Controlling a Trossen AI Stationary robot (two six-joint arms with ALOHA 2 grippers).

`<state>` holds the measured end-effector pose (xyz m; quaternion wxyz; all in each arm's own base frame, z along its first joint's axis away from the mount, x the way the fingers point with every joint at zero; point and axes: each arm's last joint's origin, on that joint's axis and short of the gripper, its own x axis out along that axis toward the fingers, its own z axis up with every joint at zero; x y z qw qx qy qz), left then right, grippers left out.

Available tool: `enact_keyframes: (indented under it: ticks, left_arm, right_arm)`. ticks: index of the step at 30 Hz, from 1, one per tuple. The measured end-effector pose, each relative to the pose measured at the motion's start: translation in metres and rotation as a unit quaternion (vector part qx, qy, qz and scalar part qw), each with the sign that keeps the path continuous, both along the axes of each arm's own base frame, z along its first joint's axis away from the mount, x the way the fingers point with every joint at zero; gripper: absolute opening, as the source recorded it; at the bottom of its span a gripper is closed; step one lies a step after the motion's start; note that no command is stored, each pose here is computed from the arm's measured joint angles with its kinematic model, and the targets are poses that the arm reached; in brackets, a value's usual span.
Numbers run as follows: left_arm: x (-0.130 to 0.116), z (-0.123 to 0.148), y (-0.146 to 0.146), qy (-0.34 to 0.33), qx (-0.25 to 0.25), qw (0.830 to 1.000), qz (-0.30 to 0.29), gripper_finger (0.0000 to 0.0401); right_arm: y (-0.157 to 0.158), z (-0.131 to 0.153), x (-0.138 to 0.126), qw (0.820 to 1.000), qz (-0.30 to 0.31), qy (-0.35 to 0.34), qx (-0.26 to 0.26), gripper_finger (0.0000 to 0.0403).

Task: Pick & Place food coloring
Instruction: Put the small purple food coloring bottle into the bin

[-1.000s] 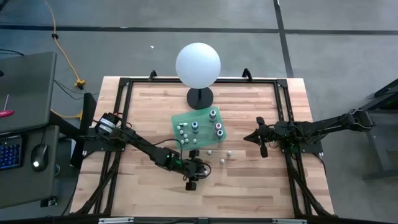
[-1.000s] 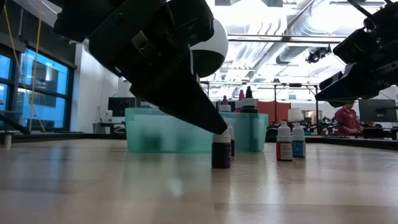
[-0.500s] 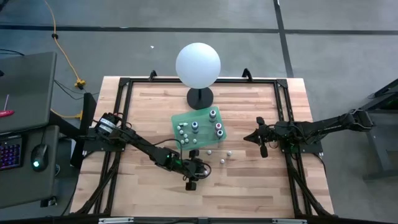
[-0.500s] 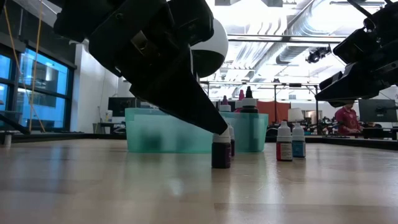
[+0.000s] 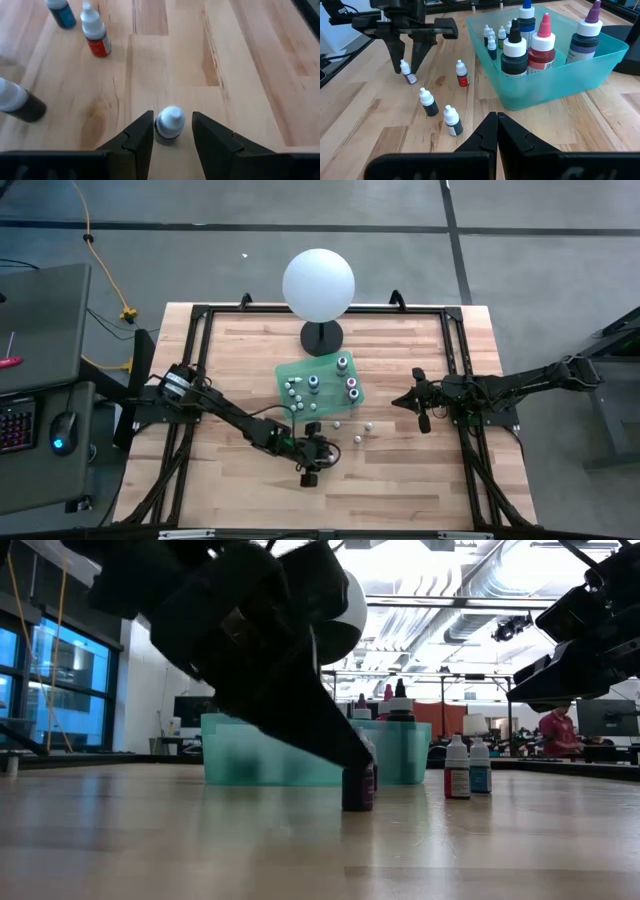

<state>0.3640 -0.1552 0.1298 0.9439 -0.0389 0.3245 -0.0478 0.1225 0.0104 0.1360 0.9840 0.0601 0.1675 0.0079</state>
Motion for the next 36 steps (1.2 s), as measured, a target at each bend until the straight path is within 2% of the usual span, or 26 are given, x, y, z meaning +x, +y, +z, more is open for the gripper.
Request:
enact_keyframes:
  ticks: [7,14,23,26,32,36]
  left_arm:
    - [0.001,-0.001,0.001,-0.005,0.006,1.000,0.024,0.0131]
    - [0.000,-0.002,0.001,0.003,0.002,1.000,0.015,0.0127]
    - [0.000,-0.002,0.000,0.001,-0.004,1.000,0.013,0.0043]
    - [0.000,-0.001,0.001,-0.002,-0.003,1.000,0.016,0.0040]
    - [0.003,0.005,0.002,-0.031,-0.004,0.998,0.049,0.0041]
    - [0.003,0.020,0.005,-0.061,0.009,0.993,0.102,0.0042]
  right_arm:
    - [0.000,0.000,0.000,1.000,0.000,0.001,0.000,0.0002]
    - [0.000,0.000,0.000,1.000,0.000,0.000,0.000,0.0002]
    - [0.000,0.000,0.000,1.000,0.000,0.000,0.000,0.0002]
    - [0.000,0.000,0.000,1.000,0.000,0.000,0.000,0.0002]
    - [0.000,0.000,0.000,1.000,0.000,0.000,0.000,0.0003]
    - [0.000,0.000,0.000,1.000,0.000,0.000,0.000,0.0002]
